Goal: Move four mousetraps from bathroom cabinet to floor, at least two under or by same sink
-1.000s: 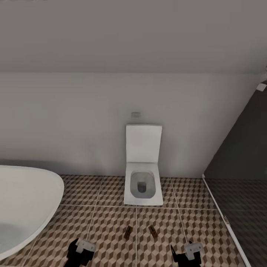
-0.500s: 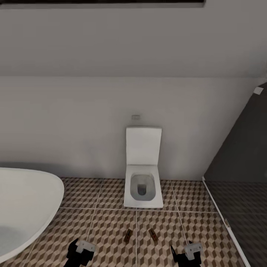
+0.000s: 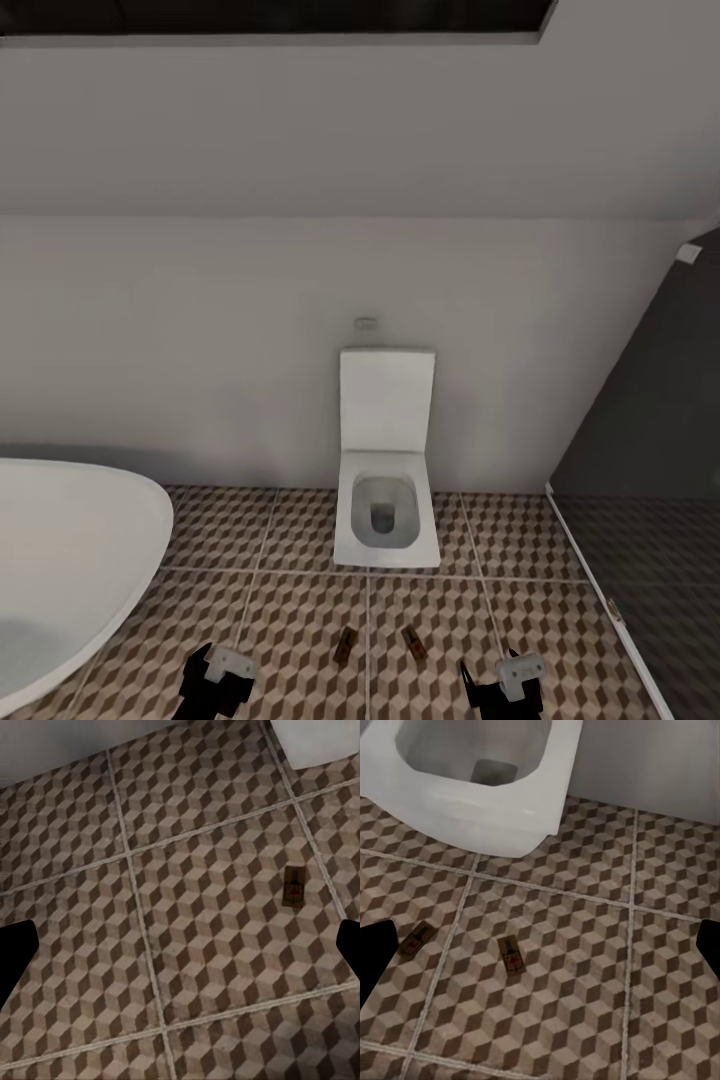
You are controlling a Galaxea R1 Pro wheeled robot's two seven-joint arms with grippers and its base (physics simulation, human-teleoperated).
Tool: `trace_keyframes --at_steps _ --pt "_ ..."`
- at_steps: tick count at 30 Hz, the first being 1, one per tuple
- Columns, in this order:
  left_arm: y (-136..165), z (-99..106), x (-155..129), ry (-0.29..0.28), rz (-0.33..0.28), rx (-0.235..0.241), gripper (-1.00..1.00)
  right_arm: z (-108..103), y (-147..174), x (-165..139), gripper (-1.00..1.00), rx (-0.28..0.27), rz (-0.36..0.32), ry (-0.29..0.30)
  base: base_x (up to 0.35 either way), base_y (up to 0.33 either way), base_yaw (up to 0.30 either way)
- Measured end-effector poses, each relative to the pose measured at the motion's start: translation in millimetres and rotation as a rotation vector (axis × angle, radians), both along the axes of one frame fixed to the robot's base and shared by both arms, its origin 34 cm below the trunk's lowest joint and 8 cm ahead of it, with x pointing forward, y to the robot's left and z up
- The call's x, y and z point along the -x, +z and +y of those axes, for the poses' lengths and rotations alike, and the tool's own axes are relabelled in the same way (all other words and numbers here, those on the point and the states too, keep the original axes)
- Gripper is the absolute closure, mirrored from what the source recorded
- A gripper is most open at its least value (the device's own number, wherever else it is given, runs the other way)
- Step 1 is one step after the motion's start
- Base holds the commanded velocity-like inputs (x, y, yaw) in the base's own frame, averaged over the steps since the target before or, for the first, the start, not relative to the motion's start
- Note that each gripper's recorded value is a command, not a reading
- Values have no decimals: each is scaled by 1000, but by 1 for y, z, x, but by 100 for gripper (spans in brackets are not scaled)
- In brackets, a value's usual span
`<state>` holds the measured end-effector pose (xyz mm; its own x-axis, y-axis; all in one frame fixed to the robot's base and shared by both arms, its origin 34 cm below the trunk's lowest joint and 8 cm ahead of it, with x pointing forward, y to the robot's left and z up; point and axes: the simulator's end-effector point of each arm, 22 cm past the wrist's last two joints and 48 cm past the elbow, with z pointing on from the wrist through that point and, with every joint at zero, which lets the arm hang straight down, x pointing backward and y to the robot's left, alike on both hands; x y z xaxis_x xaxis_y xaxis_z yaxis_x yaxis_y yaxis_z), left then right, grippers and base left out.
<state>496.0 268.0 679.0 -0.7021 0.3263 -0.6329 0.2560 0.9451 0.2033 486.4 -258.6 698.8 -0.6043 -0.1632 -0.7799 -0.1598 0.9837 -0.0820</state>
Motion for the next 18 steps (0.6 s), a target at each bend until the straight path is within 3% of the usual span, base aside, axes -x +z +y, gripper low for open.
trace_keyframes --at_steps 18 --pt "11 0 -9 0 -29 1 -100 0 11 -9 -100 0 -29 0 0 0 0"
